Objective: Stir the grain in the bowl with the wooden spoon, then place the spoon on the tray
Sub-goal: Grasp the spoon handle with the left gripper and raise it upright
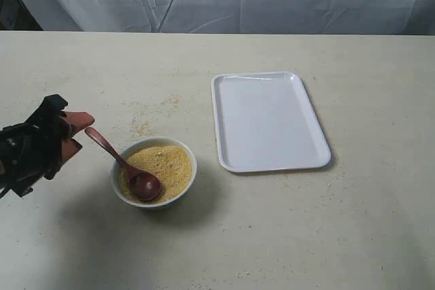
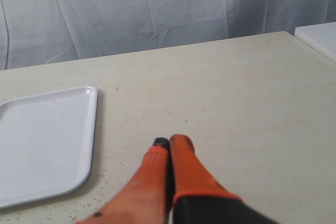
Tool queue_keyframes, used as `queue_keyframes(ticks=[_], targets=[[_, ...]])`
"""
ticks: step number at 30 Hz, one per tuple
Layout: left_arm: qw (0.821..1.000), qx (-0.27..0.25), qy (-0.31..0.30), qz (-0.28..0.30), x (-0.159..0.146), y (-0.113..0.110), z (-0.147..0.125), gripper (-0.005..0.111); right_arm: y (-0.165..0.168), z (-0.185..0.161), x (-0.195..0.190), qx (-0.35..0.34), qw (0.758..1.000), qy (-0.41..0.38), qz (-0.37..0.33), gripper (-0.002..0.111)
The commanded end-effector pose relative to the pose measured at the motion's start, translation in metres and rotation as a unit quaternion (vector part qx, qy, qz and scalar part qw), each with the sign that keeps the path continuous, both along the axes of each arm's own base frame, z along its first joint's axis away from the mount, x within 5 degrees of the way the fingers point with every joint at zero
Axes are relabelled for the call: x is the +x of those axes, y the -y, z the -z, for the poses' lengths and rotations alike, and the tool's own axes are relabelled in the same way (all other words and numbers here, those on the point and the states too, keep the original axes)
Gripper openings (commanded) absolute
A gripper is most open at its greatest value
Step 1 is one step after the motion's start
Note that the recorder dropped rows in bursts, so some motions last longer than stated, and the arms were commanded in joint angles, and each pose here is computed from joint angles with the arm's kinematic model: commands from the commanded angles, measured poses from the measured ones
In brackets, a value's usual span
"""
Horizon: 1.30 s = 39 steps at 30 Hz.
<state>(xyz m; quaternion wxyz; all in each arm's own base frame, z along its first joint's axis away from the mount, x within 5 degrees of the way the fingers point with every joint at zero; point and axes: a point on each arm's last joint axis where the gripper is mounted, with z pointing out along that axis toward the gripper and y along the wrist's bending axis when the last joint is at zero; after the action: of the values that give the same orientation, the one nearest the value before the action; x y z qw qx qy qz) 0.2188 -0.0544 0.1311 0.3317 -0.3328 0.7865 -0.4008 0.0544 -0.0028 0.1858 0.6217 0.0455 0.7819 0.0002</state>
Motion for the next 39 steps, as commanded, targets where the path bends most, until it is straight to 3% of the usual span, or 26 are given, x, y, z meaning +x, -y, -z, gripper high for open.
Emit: queue_keyframes(ticks=[1,5,9,15,18,26,32,36,39], targets=[[0.999,-0.032,0.009,0.023,0.012,0.0,0.007,0.055,0.0,0.0,0.0,-0.001,1.0,0.005,0.001,-0.001],[0.999,-0.022,-0.007,0.046,0.027,0.004,0.02,0.055,0.0,0.0,0.0,-0.001,1.0,0.005,0.001,-0.001],[0.996,-0.045,0.01,0.073,0.043,0.01,0.026,0.055,0.0,0.0,0.0,-0.001,1.0,0.005,0.001,-0.001],[0.995,-0.048,-0.003,0.086,0.045,0.013,0.034,0.053,0.0,0.0,0.0,-0.002,1.0,0.005,0.001,-0.001],[0.995,-0.048,-0.001,0.089,0.045,0.013,0.034,0.044,0.0,0.0,0.0,-0.002,1.0,0.005,0.001,-0.001],[0.993,-0.066,0.02,0.095,0.046,0.015,0.029,0.002,0.0,0.0,0.0,-0.002,1.0,0.005,0.001,-0.001],[0.984,-0.13,0.082,0.091,0.049,0.018,0.014,0.0,0.0,0.0,0.0,-0.002,1.0,0.005,0.001,-0.001],[0.983,-0.128,0.098,0.091,0.051,0.018,0.007,0.0,0.0,0.0,0.0,-0.002,1.0,0.005,0.001,-0.001],[0.978,-0.086,0.145,0.12,0.05,0.019,-0.004,0.0,0.0,0.0,0.0,-0.002,1.0,0.005,0.001,-0.001]])
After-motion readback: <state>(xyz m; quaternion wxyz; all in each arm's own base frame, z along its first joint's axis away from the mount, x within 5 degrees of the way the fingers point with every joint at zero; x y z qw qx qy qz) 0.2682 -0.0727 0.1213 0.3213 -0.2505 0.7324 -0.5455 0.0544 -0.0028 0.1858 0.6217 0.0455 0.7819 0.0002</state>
